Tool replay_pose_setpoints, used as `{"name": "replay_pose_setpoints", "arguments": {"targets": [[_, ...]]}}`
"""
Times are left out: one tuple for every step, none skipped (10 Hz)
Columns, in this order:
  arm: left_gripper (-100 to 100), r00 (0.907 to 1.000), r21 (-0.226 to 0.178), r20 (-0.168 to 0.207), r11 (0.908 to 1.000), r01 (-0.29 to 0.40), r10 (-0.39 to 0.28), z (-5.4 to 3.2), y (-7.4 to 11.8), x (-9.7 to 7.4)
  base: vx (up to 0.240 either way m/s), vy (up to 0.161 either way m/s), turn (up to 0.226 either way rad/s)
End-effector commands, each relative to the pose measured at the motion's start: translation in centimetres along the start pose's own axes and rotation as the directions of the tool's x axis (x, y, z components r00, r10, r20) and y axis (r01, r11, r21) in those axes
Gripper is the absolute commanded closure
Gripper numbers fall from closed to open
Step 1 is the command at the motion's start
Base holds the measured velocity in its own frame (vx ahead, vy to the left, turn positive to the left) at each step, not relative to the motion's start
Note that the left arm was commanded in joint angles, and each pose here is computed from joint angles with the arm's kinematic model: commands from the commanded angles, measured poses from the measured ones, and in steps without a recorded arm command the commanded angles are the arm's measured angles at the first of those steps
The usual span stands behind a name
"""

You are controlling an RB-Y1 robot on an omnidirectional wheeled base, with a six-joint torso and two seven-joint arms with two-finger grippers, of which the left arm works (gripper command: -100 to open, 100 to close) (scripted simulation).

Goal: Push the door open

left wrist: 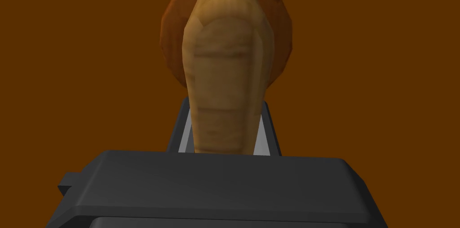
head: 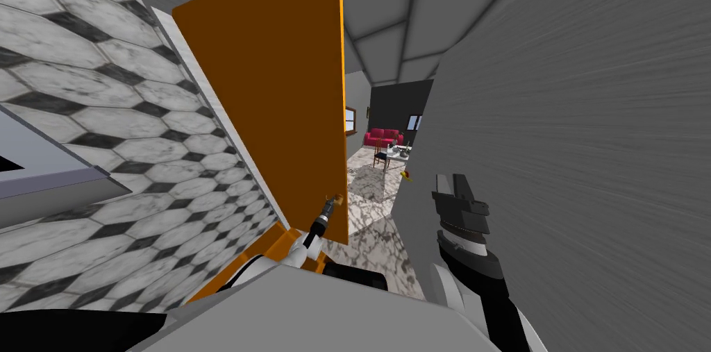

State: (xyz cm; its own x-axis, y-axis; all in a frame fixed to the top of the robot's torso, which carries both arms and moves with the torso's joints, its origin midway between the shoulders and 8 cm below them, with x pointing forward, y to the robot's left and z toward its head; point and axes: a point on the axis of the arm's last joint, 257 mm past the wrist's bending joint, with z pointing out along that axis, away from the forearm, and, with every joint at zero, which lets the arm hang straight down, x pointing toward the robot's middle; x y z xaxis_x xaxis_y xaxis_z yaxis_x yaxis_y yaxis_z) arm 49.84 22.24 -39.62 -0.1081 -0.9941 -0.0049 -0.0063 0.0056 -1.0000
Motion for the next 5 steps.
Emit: {"name": "replay_pose_setpoints", "arguments": {"targets": [[100,0.9998,-0.035,0.02,0.9994,-0.005,0.006,-1.07,1.2,-1.21,0.072,-0.031,0.019],[100,0.9998,-0.054,0.02,0.9986,-0.005,0.006,-1.29,1.85,-1.19,0.029,0.007,-0.007],[100,0.9998,-0.047,0.022,0.9989,-0.004,0.005,-1.36,1.68,-1.24,-0.002,0.009,-0.02],[100,0.9998,-0.038,0.021,0.9993,-0.005,0.006,-1.14,1.31,-1.22,-0.016,0.009,-0.002],[100,0.9998,-0.045,0.021,0.999,-0.004,0.005,-1.3,1.59,-1.24,-0.017,0.005,0.0]]}}
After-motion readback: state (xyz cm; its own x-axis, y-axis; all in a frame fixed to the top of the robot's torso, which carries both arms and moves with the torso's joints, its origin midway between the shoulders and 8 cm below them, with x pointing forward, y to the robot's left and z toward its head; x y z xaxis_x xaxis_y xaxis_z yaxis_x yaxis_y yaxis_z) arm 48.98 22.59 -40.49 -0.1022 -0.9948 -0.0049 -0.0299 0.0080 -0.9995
